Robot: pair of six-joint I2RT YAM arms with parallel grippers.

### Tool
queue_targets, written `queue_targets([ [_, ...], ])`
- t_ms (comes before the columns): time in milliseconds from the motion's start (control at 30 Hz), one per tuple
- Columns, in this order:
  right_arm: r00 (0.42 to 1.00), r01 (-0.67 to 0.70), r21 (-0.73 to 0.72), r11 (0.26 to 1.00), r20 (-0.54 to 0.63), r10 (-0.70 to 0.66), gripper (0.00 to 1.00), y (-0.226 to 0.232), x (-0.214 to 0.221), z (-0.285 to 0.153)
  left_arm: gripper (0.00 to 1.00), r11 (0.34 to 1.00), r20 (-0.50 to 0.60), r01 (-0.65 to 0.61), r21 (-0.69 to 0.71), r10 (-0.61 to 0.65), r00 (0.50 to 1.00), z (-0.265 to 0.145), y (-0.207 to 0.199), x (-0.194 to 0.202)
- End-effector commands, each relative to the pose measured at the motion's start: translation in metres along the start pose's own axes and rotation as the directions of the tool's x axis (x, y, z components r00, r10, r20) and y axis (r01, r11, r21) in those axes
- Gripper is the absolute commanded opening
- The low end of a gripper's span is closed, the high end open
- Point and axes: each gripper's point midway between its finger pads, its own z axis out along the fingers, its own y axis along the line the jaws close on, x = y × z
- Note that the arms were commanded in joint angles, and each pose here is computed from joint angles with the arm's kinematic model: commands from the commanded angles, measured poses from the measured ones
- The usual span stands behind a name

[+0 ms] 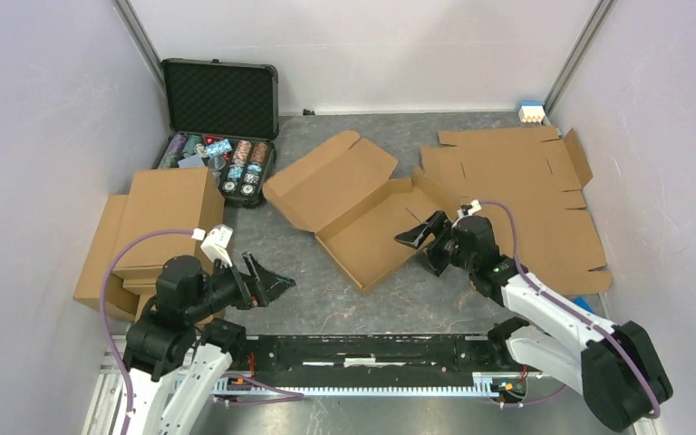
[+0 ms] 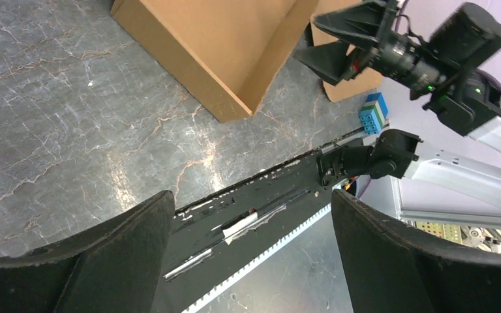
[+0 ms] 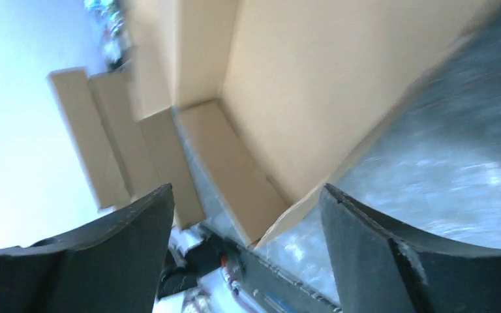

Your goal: Fold the paper box

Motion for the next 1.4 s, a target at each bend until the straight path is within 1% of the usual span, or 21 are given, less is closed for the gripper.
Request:
queue_targets([
  [0,0.997,-0.006,-0.264,0.965,-0.073,-0.014,0.96,0.084,0.017,-0.034,0.96,1.0,-0.01,0.004,0.009,-0.004,1.0,0.014,0.004,-0.002],
  [67,0.995,0.071,-0.225,0.972,-0.051,-0.084,0.98,0.082,0.014,-0.043,0.96,0.999,-0.015,0.028,-0.024,-0.028,0.999,0.02,0.012,-0.001],
  [167,0.975,0.22,-0.163,0.962,0.043,-0.216,0.98,0.075,0.002,-0.059,0.97,0.995,-0.029,0.065,-0.077,-0.068,0.997,0.03,0.025,0.001],
  [200,0.959,0.283,-0.15,0.947,0.078,-0.274,0.98,0.074,-0.004,-0.063,0.97,0.993,-0.039,0.077,-0.09,-0.081,0.996,0.033,0.029,0.004],
  [267,0.901,0.423,-0.094,0.901,0.146,-0.408,0.98,0.067,-0.015,-0.071,0.96,0.99,-0.071,0.102,-0.103,-0.109,0.991,0.042,0.035,0.009],
  [300,0.867,0.484,-0.065,0.873,0.175,-0.467,0.98,0.063,-0.022,-0.073,0.95,0.988,-0.086,0.114,-0.105,-0.123,0.989,0.046,0.037,0.012],
  [400,0.704,0.693,-0.011,0.721,0.224,-0.674,0.98,0.059,-0.033,-0.079,0.94,0.985,-0.102,0.123,-0.123,-0.135,0.986,0.049,0.039,0.012],
  [467,0.55,0.824,0.015,0.567,0.222,-0.805,0.98,0.053,-0.036,-0.077,0.93,0.981,-0.081,0.135,-0.136,-0.147,0.986,0.048,0.042,0.011],
  [533,0.456,0.877,0.066,0.476,0.201,-0.867,0.98,0.045,-0.043,-0.072,0.91,0.977,-0.069,0.155,-0.147,-0.167,0.984,0.049,0.045,0.012],
  [600,0.402,0.907,0.069,0.416,0.156,-0.902,0.96,0.04,-0.043,-0.063,0.9,0.974,-0.058,0.163,-0.159,-0.174,0.983,0.05,0.047,0.01],
  [633,0.392,0.915,0.052,0.401,0.127,-0.911,0.94,0.037,-0.04,-0.056,0.9,0.972,-0.053,0.168,-0.164,-0.179,0.982,0.05,0.048,0.009],
  [733,0.394,0.918,0.01,0.396,0.055,-0.917,0.92,0.034,-0.033,-0.037,0.9,0.968,-0.045,0.204,-0.144,-0.212,0.976,0.057,0.044,0.006],
  [833,0.415,0.908,0.044,0.417,0.033,-0.909,0.92,0.03,-0.039,-0.023,0.89,0.96,-0.037,0.263,-0.092,-0.267,0.963,0.073,0.038,0.002],
  [933,0.439,0.894,0.072,0.442,0.054,-0.897,0.93,0.026,-0.044,-0.016,0.91,0.952,-0.026,0.289,-0.101,-0.293,0.956,0.09,0.042,0.0],
  [1000,0.446,0.89,0.078,0.45,0.067,-0.893,0.93,0.024,-0.044,-0.016,0.93,0.946,-0.013,0.293,-0.138,-0.297,0.955,0.1,0.046,-0.002],
  [1067,0.443,0.89,0.09,0.448,0.072,-0.894,0.94,0.02,-0.045,-0.018,0.99,0.937,-0.008,0.298,-0.184,-0.305,0.952,0.111,0.051,-0.001],
  [1200,0.433,0.883,0.156,0.443,0.096,-0.896,0.96,0.012,-0.054,-0.025,1.0,0.911,0.003,0.313,-0.268,-0.324,0.946,0.139,0.052,0.001],
  [1233,0.431,0.881,0.169,0.442,0.103,-0.897,0.96,0.011,-0.056,-0.027,1.0,0.9,0.016,0.316,-0.3,-0.326,0.945,0.144,0.053,0.001],
  [1367,0.42,0.876,0.208,0.436,0.118,-0.9,0.97,0.009,-0.062,-0.036,1.0,0.815,0.069,0.327,-0.478,-0.336,0.939,0.16,0.064,-0.003],
])
